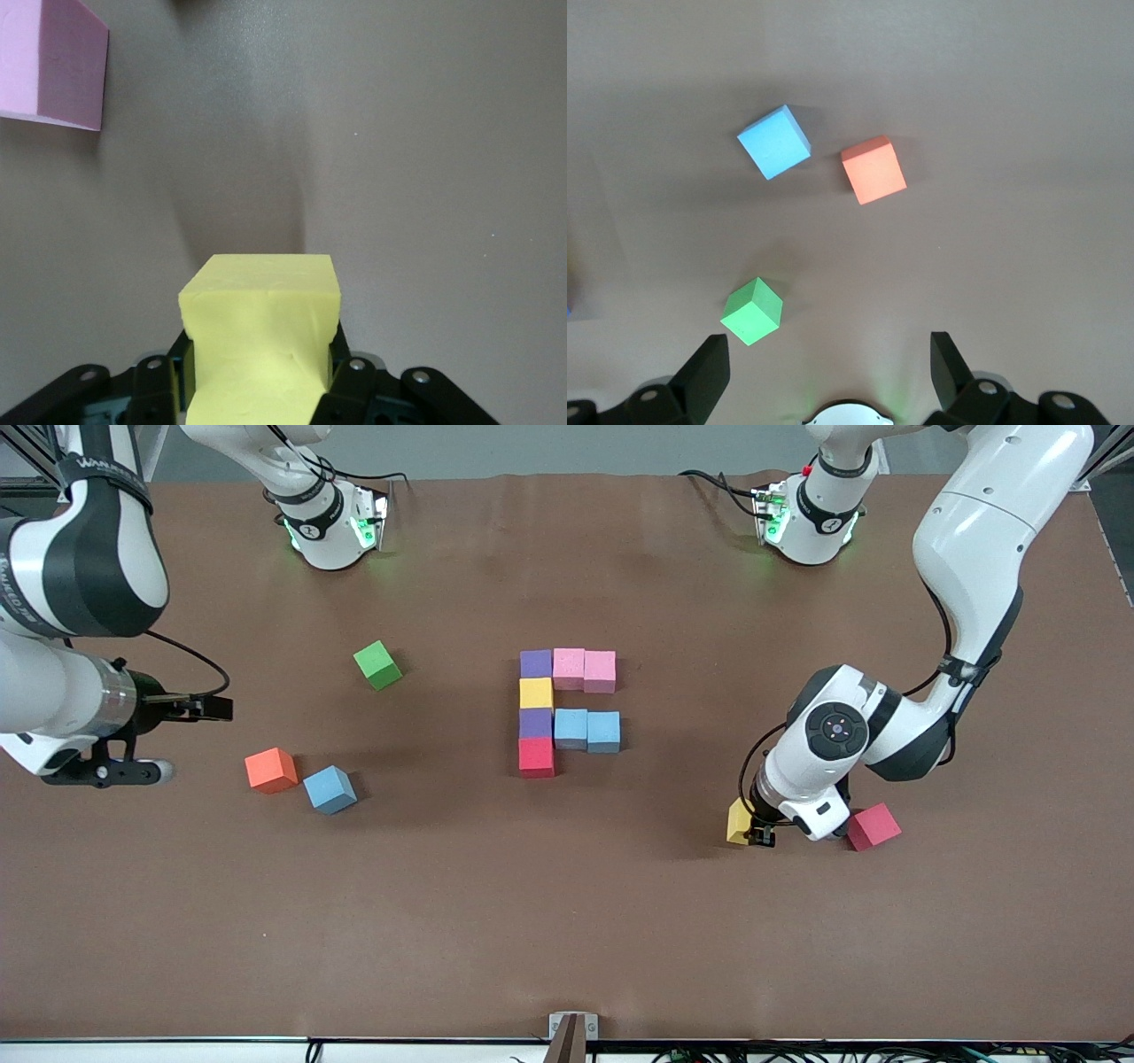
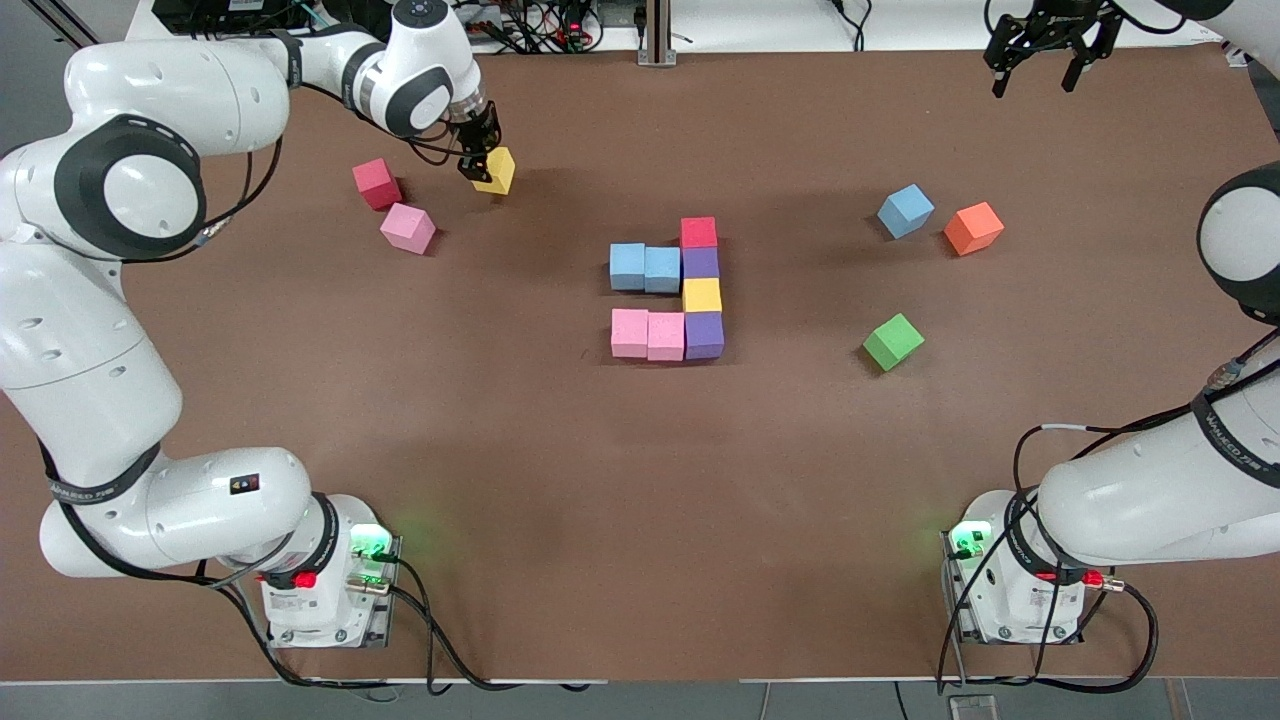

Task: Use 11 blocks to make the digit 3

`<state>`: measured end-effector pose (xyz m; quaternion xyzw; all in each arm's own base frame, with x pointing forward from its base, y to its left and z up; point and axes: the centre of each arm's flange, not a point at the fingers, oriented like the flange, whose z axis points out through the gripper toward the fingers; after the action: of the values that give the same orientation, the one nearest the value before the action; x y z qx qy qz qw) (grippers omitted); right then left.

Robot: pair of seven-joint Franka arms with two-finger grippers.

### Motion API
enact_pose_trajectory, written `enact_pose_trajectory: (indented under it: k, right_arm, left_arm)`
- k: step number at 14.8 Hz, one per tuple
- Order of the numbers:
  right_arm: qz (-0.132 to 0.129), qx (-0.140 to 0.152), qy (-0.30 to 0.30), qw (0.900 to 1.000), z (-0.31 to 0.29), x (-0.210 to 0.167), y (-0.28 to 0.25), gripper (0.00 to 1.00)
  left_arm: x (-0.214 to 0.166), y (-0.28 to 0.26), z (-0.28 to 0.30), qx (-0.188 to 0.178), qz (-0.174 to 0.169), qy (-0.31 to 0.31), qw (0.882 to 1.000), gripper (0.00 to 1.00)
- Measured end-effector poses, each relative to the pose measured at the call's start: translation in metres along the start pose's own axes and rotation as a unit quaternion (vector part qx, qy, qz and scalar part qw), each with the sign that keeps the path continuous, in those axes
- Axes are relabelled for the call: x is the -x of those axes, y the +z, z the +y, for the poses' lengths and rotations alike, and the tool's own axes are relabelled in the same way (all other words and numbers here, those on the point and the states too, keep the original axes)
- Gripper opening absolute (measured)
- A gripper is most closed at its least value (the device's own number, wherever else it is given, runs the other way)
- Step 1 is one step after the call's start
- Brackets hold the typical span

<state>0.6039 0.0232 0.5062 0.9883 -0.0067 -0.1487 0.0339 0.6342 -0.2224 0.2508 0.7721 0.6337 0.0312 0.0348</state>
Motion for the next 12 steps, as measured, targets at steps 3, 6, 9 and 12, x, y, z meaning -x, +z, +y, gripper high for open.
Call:
enact_pose_trajectory:
  k: [3,6,9,12]
  right_arm:
    - [0.011,-0.005,0.019,1.0,0.024,0.013,-0.013,1.0]
    - [0.041,-0.012,0.046,0.998,0.056,0.032,-0.038,1.0]
    - [0.062,-0.017,0.065,0.996,0.083,0.043,-0.056,1.0]
    - [0.064,-0.017,0.06,0.996,0.087,0.043,-0.057,1.0]
  left_arm:
    - [0.0,0.0,0.0,0.0,0.0,0.0,1.0,0.57]
    - [0.0,0.0,0.0,0.0,0.0,0.0,1.0,0.57]
    - [0.0,0.0,0.001,0.001,0.0,0.0,1.0,0.57]
    - [-0.001,0.0,0.001,0.001,0.0,-0.001,1.0,0.57]
